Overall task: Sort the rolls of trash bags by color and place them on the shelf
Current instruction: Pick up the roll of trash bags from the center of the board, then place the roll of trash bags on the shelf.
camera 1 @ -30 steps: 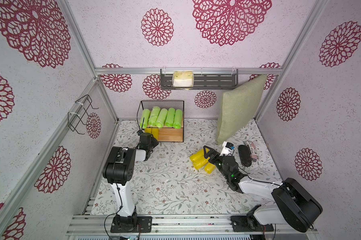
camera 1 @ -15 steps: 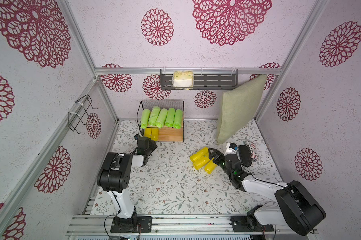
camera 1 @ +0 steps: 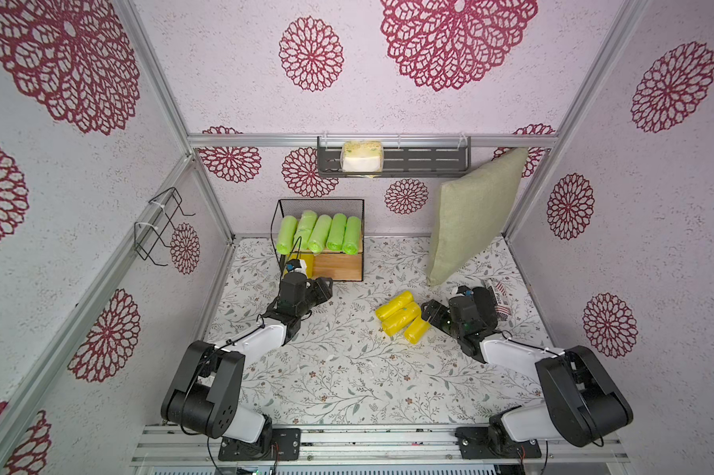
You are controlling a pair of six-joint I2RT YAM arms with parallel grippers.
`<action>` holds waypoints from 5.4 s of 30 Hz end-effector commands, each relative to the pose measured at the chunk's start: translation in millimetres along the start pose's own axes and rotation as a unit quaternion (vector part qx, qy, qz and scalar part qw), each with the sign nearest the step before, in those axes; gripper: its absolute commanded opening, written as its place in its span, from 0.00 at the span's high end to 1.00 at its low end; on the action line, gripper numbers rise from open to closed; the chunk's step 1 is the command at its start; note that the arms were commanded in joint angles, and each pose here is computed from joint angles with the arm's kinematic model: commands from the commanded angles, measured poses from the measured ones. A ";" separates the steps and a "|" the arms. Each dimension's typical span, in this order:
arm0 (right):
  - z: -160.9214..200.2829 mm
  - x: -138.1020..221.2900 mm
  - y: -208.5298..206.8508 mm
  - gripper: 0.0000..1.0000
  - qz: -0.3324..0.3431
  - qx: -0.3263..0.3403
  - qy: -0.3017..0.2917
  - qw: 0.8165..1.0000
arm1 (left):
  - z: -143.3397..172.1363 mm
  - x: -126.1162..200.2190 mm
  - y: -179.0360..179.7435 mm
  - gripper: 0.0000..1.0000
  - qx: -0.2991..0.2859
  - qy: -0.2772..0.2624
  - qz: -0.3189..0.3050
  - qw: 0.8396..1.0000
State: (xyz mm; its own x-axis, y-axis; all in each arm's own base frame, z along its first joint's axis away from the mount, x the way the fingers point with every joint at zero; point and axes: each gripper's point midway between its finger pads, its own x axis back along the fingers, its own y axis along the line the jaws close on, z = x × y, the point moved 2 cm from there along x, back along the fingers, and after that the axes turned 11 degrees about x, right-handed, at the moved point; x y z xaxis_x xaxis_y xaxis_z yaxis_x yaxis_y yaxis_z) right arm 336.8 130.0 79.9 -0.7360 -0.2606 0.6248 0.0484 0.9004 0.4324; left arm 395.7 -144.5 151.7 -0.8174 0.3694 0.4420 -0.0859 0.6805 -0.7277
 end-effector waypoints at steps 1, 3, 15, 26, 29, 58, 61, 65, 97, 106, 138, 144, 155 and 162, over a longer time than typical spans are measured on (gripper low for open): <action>-5.7 -5.2 9.2 0.14 -0.019 -0.001 0.000 1.000 | 8.0 0.6 -8.2 0.46 -0.027 0.027 0.004 0.999; -4.4 -7.7 7.5 0.17 -0.015 -0.010 -0.001 1.000 | 9.5 0.1 -10.4 0.46 -0.028 0.029 0.006 0.999; 12.7 -5.9 -10.7 0.32 0.023 -0.041 -0.007 0.999 | 15.8 -10.0 -12.2 0.45 -0.023 0.043 0.006 0.999; 29.1 -21.7 -7.5 0.29 0.020 -0.060 0.005 0.998 | 18.8 -13.1 -14.0 0.45 -0.019 0.052 0.008 0.998; 28.5 -24.3 -10.2 0.36 0.024 -0.071 -0.004 0.997 | 18.3 -11.6 -15.1 0.45 -0.019 0.052 0.009 0.998; -133.6 121.8 152.3 0.61 -0.321 -0.200 -0.288 0.880 | 66.4 49.8 -191.9 0.15 -0.021 0.161 0.381 0.910; -137.0 123.2 161.3 0.61 -0.335 -0.206 -0.289 0.873 | 68.7 50.7 -197.5 0.14 -0.017 0.163 0.387 0.907; -140.7 126.6 170.4 0.61 -0.355 -0.213 -0.289 0.863 | 73.4 44.6 -199.5 0.13 -0.018 0.172 0.377 0.910; -134.3 120.2 162.5 0.28 -0.329 -0.184 -0.310 0.873 | 65.1 22.2 -185.3 0.70 -0.008 0.199 0.369 0.908; -117.6 124.7 123.0 0.14 -0.226 -0.113 -0.335 0.908 | 43.2 4.3 -57.7 0.72 -0.176 0.076 0.078 0.978; -89.1 90.1 116.0 0.14 -0.212 -0.099 -0.275 0.932 | -24.7 -72.3 33.9 0.65 -0.390 -0.070 -0.267 0.879; -86.7 83.7 119.8 0.14 -0.218 -0.099 -0.263 0.935 | -27.5 -83.4 36.9 0.61 -0.415 -0.070 -0.280 0.863; -85.9 80.6 122.4 0.14 -0.221 -0.099 -0.256 0.936 | -26.5 -98.4 52.1 0.50 -0.425 -0.052 -0.322 0.844; -85.2 82.3 118.8 0.14 -0.215 -0.098 -0.258 0.937 | -22.4 -103.6 60.1 0.46 -0.419 -0.041 -0.337 0.842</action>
State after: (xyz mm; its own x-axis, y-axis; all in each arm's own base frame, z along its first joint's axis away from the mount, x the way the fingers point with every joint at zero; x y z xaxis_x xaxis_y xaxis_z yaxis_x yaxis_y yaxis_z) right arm 337.4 187.0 217.7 -0.9389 -0.3410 0.0477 -0.2104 0.6778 0.7045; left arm 485.4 -128.9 77.6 -0.7916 -0.2788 0.5437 -0.1188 0.9431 0.3106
